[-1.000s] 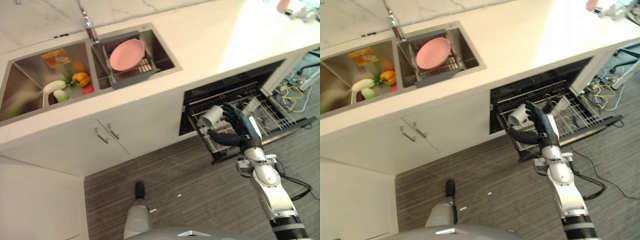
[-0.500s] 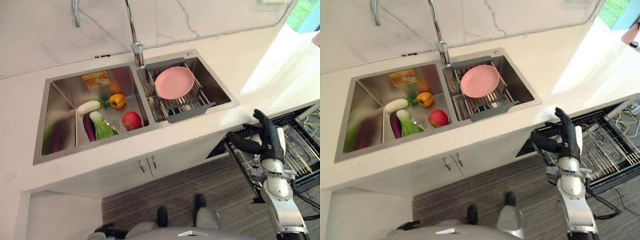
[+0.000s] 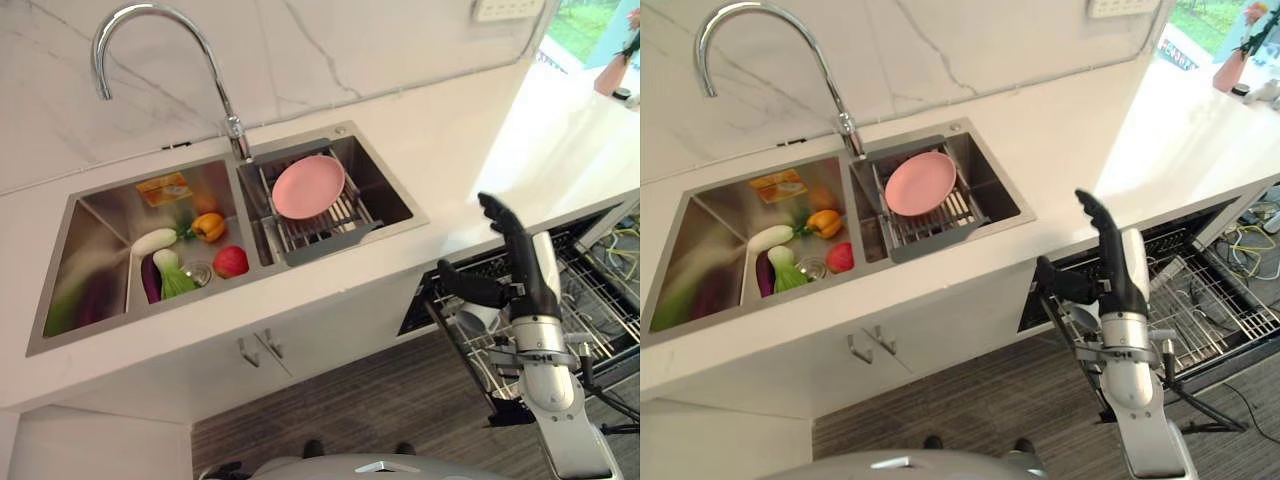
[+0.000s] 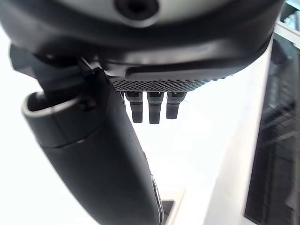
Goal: Place the dishes in the dishwasher.
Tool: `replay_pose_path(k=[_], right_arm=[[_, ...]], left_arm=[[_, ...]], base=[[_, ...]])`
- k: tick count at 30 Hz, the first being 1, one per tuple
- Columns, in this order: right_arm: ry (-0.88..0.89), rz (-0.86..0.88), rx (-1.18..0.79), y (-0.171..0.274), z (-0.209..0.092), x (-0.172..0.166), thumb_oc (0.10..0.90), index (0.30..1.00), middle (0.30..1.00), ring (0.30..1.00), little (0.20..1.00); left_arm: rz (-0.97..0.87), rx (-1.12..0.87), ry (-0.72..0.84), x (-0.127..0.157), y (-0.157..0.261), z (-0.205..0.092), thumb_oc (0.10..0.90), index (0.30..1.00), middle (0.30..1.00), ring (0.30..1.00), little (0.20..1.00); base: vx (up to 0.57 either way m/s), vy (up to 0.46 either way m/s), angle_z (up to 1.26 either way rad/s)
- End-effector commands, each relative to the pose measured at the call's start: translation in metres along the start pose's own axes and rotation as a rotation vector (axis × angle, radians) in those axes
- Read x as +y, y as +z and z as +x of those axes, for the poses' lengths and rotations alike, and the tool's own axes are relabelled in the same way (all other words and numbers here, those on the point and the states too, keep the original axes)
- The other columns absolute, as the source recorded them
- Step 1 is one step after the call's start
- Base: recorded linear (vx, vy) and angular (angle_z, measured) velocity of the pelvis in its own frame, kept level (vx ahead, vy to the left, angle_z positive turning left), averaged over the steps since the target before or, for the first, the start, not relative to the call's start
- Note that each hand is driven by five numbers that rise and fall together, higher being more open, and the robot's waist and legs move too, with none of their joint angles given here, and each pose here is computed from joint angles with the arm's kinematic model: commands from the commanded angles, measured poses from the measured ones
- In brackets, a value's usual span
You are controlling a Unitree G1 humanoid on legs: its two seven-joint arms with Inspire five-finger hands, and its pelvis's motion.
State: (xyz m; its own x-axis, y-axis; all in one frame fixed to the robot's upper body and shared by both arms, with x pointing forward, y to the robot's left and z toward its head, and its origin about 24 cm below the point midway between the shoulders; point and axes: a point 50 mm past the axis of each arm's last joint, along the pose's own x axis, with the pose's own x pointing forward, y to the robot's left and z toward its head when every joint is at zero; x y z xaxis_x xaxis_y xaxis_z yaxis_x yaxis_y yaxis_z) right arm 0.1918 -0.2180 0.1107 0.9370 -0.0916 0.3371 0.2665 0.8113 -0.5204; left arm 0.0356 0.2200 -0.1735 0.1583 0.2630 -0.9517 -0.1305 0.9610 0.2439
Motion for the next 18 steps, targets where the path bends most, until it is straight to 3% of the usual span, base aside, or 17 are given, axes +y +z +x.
replay_pose_path(k=[1,5,12,18], right_arm=[[-0.089,0.019,-0.437,0.068,0.021,-0.014,0.800,0.900,0.900,0.900,0.900],[-0.030,0.035,-0.467,0.073,0.020,-0.008,0.800,0.900,0.900,0.900,0.900],[0.190,0.367,-0.169,0.024,0.037,0.030,0.800,0.900,0.900,0.900,0.900],[0.169,0.358,-0.125,0.012,0.054,0.027,0.800,0.900,0.900,0.900,0.900]], left_arm=[[0.070,0.023,0.007,0.002,-0.001,0.001,0.800,0.900,0.900,0.900,0.900],[0.065,0.014,0.008,0.003,0.001,0.001,0.800,0.900,0.900,0.900,0.900],[0.078,0.048,-0.014,0.006,-0.007,0.001,0.800,0.900,0.900,0.900,0.900],[0.092,0.074,-0.020,0.010,-0.015,0.000,0.800,0.900,0.900,0.900,0.900]], base=[[0.00,0.000,0.00],[0.00,0.000,0.00],[0.00,0.001,0.04],[0.02,-0.009,0.24]])
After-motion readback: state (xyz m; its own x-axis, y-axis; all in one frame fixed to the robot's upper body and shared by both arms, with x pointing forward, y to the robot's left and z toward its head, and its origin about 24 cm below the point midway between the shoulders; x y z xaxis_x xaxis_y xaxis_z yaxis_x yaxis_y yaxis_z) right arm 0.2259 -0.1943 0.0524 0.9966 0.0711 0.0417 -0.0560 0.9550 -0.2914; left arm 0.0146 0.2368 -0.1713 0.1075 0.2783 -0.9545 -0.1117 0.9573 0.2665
